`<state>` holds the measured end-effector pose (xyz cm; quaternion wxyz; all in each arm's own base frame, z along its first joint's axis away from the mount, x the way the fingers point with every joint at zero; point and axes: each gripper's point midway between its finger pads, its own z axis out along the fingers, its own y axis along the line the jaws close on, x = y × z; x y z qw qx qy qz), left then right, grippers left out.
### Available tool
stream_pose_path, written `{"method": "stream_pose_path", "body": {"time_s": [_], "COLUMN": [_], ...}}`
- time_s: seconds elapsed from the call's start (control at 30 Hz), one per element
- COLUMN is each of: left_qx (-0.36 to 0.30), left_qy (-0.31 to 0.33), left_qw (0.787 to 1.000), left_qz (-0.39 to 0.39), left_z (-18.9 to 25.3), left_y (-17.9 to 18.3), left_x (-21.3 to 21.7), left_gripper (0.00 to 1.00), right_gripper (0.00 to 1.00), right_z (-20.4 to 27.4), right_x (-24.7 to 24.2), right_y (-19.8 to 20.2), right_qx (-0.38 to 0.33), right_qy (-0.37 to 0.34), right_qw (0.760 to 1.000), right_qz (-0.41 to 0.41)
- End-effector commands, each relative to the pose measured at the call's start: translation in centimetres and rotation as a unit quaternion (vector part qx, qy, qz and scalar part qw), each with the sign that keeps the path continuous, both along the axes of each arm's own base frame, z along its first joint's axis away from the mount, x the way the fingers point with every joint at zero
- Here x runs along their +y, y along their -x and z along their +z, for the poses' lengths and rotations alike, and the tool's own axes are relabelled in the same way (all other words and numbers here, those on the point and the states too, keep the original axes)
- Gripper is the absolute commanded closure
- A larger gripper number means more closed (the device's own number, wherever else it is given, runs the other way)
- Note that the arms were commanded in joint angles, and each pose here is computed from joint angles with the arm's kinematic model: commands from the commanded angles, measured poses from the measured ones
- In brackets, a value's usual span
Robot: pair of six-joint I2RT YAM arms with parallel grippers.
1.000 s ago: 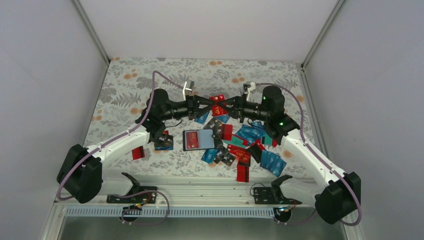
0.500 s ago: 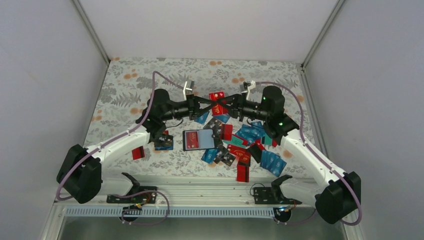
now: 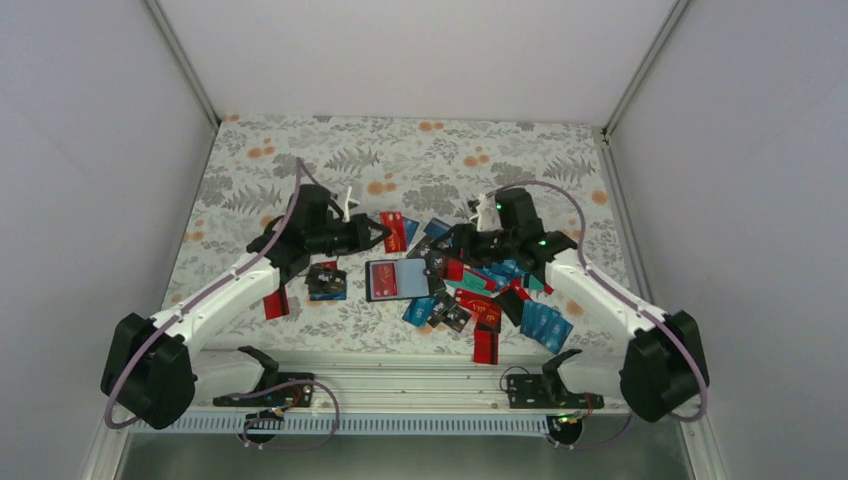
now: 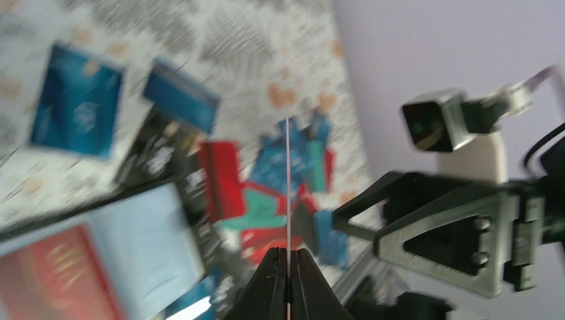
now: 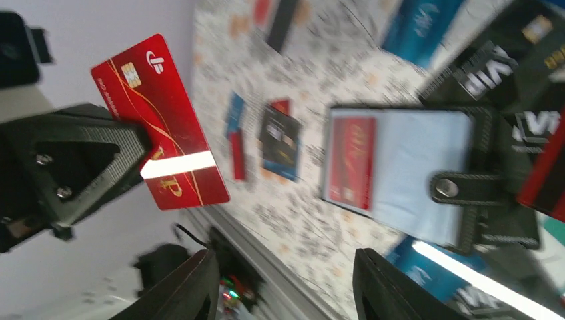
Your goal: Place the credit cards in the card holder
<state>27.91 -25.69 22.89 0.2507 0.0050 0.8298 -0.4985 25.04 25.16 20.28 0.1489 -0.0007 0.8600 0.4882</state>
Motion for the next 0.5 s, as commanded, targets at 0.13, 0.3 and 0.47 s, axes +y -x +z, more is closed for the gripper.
{"method": "stream_pose_path", "body": {"time_s": [0.13, 0.3, 0.47], "left_qx": [0.071, 0.088, 0.063], "left_qy": [-0.11, -0.113, -0.106], "left_qw": [0.991, 0.989, 0.992], "left_qz": [-0.019, -0.022, -0.031], "left_z": [-10.5, -12.4, -12.5], "left_y": [2.6, 3.0, 2.0], "left_x": [3.8, 4.2, 3.6], "left_gripper": [0.98, 0.98, 0.98], "right_gripper": [0.52, 0.61, 0.71], "right_z": [-8.0, -10.5, -12.2], "right_x": [2.2, 3.7, 4.6], "right_y": [3.5, 3.8, 2.9], "right_qx": [0.011, 0.022, 0.027], "right_qy": [0.097, 0.114, 0.133], "right_qw": [0.985, 0.979, 0.975], "right_qz": [0.14, 0.168, 0.178]}}
